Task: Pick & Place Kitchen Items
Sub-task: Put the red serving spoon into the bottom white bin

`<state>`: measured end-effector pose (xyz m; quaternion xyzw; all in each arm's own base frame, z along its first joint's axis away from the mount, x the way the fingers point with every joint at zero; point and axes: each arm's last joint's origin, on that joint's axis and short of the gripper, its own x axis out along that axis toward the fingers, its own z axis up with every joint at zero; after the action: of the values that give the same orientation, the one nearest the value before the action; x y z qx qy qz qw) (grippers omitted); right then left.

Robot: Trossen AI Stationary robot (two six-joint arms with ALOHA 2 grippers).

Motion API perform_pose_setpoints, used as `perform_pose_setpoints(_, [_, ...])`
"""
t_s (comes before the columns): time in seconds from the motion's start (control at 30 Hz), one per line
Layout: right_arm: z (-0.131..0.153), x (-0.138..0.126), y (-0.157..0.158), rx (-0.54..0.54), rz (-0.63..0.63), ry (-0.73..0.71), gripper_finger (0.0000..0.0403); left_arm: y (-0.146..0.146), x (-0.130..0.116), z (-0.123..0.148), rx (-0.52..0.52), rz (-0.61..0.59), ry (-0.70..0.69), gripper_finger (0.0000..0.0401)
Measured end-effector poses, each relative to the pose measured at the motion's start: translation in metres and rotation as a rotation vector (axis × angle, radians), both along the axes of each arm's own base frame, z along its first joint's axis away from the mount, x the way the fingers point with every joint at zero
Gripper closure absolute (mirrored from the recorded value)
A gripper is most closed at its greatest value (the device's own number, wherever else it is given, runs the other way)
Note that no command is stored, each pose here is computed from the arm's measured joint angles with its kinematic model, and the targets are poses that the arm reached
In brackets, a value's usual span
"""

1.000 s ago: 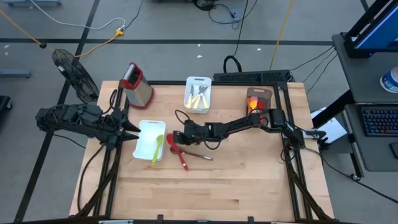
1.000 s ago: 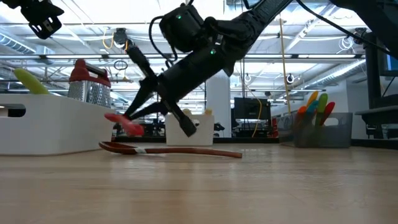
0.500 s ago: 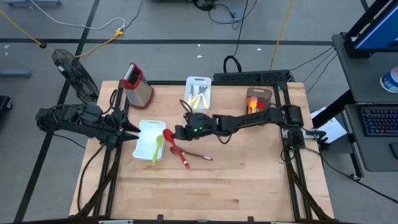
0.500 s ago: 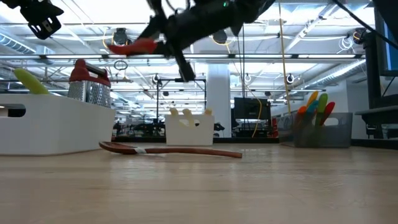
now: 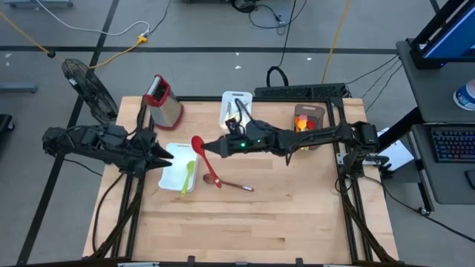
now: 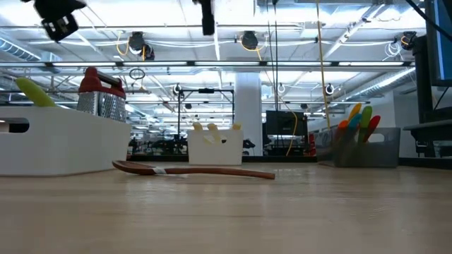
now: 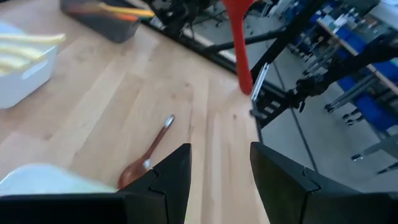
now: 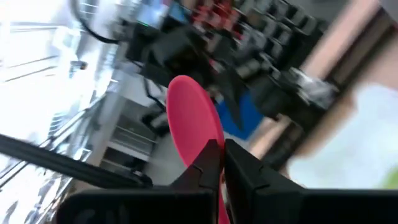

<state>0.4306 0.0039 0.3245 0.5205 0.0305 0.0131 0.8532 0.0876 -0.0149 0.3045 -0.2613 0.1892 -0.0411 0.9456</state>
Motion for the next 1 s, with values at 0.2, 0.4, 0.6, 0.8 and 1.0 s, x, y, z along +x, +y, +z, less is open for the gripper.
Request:
perform_pose_setpoints(0.2, [0.015,0.000,-0.001,-0.115,0.036,-0.175,0.0403,-0.007,0.034,0.010,-0.003,-0.058,-0.098,0.0231])
perform_pose_setpoints(0.4, [0.024,-0.002,-0.006,-0.190,0.108,-0.292,0.0403,-0.014,0.064,0.016,-0.008,-0.077,-0.194,0.0231])
perform_pose_setpoints(0.6, [0.040,-0.009,-0.014,-0.206,0.206,-0.449,0.0403,-0.023,0.084,0.023,-0.020,-0.108,-0.314,0.0231])
perform_pose_setpoints(0.8, [0.059,-0.024,-0.021,-0.243,0.248,-0.491,0.0403,-0.028,0.090,0.023,-0.031,-0.121,-0.339,0.0231])
perform_pose_setpoints(1.0, [0.058,-0.030,-0.021,-0.265,0.236,-0.471,0.0403,-0.028,0.101,0.028,-0.049,-0.043,-0.421,0.0231])
